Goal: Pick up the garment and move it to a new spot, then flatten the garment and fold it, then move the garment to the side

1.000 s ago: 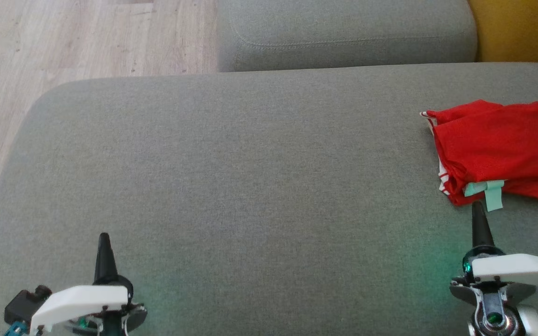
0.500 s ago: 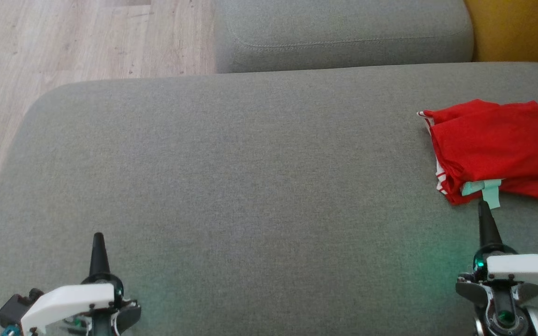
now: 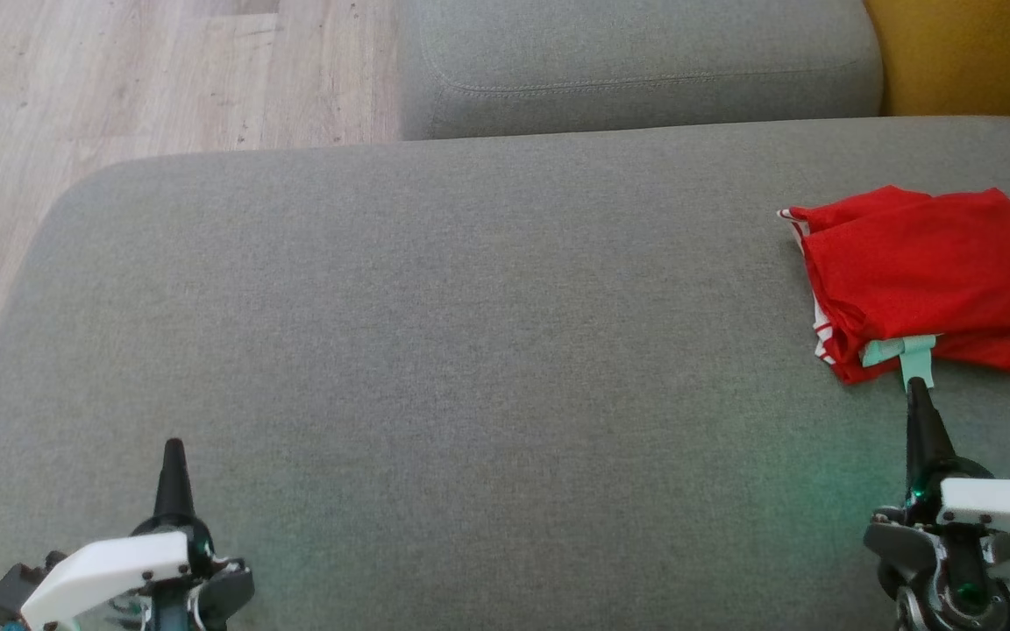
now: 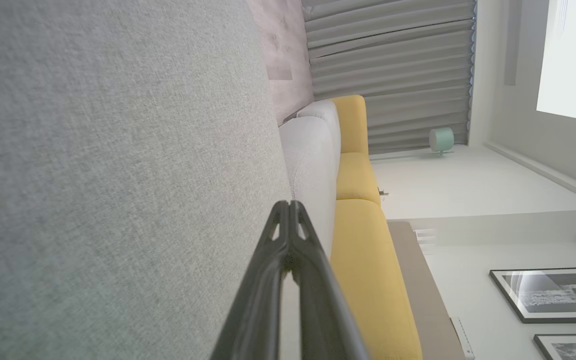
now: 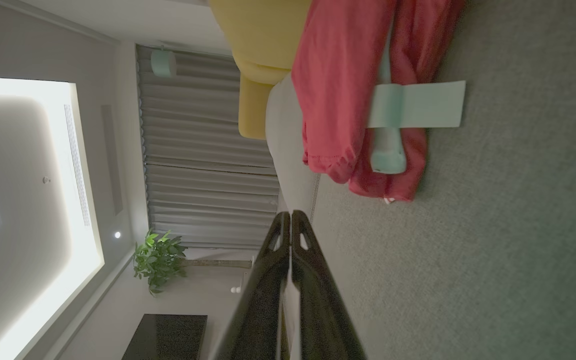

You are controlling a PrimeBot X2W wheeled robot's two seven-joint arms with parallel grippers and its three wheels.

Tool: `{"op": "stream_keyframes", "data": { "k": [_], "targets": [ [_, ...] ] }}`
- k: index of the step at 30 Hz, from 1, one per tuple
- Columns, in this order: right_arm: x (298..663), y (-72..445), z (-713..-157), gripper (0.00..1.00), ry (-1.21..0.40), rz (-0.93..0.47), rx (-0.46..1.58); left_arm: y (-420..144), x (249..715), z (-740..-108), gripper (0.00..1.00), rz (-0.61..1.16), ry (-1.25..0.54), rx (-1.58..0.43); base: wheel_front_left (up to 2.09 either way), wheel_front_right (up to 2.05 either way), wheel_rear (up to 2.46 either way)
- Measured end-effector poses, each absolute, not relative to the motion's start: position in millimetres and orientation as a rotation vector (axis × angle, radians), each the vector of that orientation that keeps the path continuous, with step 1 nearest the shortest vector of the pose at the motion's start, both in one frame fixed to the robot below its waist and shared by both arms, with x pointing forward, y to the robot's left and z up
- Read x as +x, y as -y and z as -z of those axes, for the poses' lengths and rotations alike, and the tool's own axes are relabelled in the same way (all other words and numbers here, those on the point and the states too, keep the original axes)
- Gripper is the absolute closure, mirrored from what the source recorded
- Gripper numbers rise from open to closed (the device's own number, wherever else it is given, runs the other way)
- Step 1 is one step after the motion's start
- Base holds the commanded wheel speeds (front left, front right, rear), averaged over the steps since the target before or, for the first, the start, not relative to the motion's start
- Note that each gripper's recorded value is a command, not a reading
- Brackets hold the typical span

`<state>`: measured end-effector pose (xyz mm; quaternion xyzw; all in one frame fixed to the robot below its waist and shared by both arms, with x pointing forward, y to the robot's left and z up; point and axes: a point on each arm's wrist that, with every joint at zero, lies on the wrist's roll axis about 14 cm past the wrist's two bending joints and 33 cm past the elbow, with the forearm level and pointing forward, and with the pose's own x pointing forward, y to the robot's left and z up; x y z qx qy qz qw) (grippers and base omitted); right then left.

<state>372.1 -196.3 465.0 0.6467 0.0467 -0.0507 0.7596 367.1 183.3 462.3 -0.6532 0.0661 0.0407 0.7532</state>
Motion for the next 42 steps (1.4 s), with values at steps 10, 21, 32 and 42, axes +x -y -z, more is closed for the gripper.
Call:
{"op": "stream_keyframes", "data": {
  "k": [10, 21, 32, 42],
  "targets": [
    [372, 202, -469, 1.00, -0.078, 0.110, 1.517, -187, 373, -471, 1.00, -0.069, -0.115, -1.518, 0.00, 0.00, 0.00],
    [372, 204, -474, 1.00, -0.061, 0.102, 1.580, -187, 374, -475, 1.00, -0.056, -0.103, -1.573, 0.00, 0.00, 0.00],
    [372, 205, -474, 1.00, -0.059, 0.104, 1.581, -187, 374, -475, 1.00, -0.056, -0.103, -1.574, 0.00, 0.00, 0.00],
    [372, 206, -474, 1.00, -0.057, 0.106, 1.581, -187, 374, -475, 1.00, -0.056, -0.103, -1.574, 0.00, 0.00, 0.00]
  ]
}}
